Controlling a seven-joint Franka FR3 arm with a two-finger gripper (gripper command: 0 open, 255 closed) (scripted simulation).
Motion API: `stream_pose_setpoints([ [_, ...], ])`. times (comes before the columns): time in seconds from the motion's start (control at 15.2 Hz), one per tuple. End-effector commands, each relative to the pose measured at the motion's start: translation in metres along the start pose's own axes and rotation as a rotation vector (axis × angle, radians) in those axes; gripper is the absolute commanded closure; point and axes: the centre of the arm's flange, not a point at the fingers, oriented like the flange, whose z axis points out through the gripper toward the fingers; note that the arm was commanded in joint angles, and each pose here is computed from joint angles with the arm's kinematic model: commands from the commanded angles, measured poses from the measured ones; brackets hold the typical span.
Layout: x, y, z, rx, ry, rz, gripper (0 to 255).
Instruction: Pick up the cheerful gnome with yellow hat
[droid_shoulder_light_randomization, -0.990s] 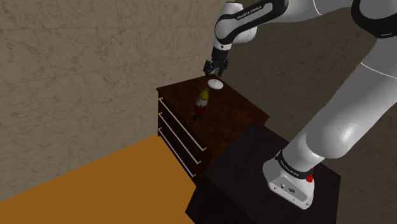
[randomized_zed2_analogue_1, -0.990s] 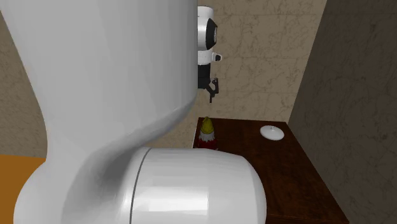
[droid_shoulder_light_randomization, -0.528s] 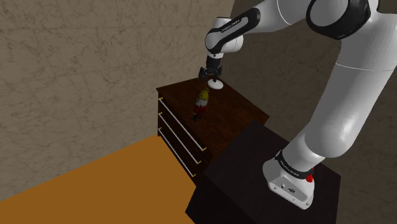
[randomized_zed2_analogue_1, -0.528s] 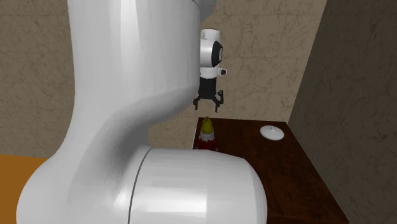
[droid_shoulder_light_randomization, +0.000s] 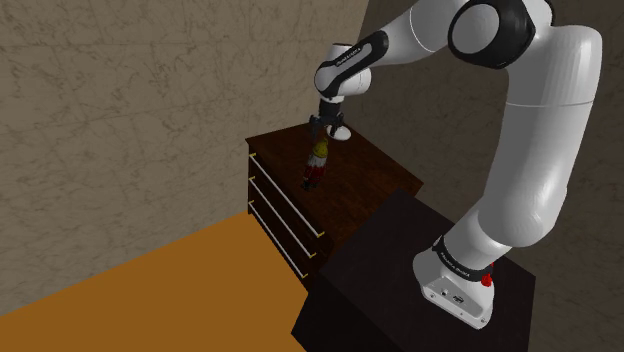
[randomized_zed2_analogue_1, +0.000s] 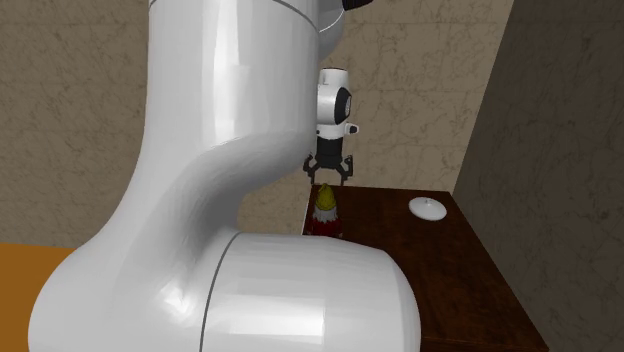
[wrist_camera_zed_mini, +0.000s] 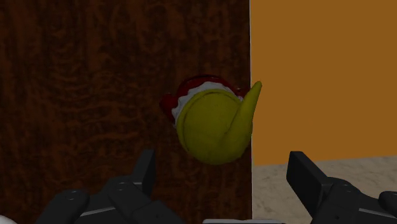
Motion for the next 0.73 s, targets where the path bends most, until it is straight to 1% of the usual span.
stream_pose_setpoints([
  [0.0, 0.001, -0.0001, 0.0134, 0.0, 0.0, 0.0, 0],
  [0.13, 0.001, -0.0001, 0.0134, 0.0, 0.0, 0.0, 0],
  [0.2, 0.0012, 0.0, 0.0129, 0.0, 0.0, 0.0, 255],
  [0.66, 0.0016, 0.0, 0.0129, 0.0, 0.0, 0.0, 255],
])
